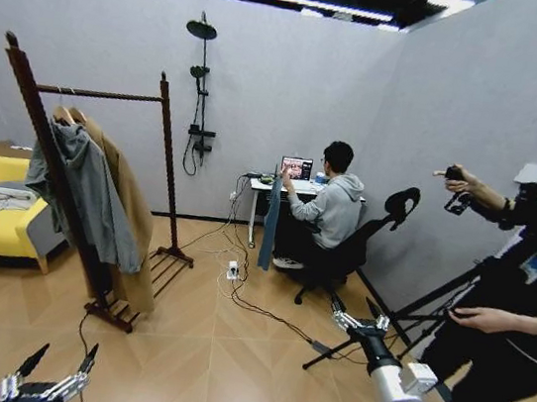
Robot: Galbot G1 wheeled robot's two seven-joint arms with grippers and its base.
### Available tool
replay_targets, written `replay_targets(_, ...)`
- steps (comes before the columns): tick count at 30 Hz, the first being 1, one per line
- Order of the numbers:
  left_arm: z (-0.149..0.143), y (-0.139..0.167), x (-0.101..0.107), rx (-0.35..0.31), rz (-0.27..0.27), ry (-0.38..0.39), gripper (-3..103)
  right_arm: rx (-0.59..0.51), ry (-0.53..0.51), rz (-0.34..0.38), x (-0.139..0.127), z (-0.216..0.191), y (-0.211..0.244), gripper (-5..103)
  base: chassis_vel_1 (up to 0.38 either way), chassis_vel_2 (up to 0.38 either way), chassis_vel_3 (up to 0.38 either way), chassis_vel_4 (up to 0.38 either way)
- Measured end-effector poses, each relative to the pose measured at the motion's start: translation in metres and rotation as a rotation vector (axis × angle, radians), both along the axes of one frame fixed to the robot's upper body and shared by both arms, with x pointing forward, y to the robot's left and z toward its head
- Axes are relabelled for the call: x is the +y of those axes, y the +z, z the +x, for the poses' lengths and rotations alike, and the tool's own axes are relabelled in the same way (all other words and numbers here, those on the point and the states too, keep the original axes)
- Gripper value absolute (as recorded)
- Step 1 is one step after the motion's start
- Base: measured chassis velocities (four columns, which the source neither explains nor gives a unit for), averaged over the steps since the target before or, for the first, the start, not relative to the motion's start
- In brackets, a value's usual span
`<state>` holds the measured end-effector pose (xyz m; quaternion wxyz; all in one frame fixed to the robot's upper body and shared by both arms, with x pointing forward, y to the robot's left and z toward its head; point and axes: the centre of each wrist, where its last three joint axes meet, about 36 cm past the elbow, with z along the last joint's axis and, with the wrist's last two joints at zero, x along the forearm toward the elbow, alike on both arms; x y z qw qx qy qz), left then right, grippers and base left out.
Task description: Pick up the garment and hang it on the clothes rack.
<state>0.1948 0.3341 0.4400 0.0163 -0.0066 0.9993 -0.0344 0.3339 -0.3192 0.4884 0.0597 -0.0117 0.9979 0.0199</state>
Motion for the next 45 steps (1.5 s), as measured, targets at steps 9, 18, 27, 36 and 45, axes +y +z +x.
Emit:
replay_targets(9, 0.0, 0.0, 0.0, 0.0, 0.0, 0.0, 100, 0.0, -0.003, 0.0, 0.0, -0.002, -0.001, 100, -0.311, 0.303, 0.303, -0.315)
replay_targets(18, 0.0, 0.0, 0.0, 0.0, 0.0, 0.0, 100, -0.008, -0.007, -0.002, -0.001, -0.005, 0.002, 100, -0.358, 0.362, 0.38, -0.367)
replay_targets(27, 0.0, 0.0, 0.0, 0.0, 0.0, 0.0, 100, -0.01, -0.008, -0.002, 0.0, -0.006, 0.003, 100, -0.356, 0.355, 0.35, -0.355)
replay_targets(36, 0.0, 0.0, 0.0, 0.0, 0.0, 0.0, 100, -0.012, -0.01, -0.005, 0.0, -0.007, 0.002, 100, -0.339, 0.356, 0.357, -0.361)
replay_targets(45, 0.0, 0.0, 0.0, 0.0, 0.0, 0.0, 100, 0.035, -0.073, 0.007, 0.007, -0.011, 0.014, 100, -0.363, 0.362, 0.336, -0.352)
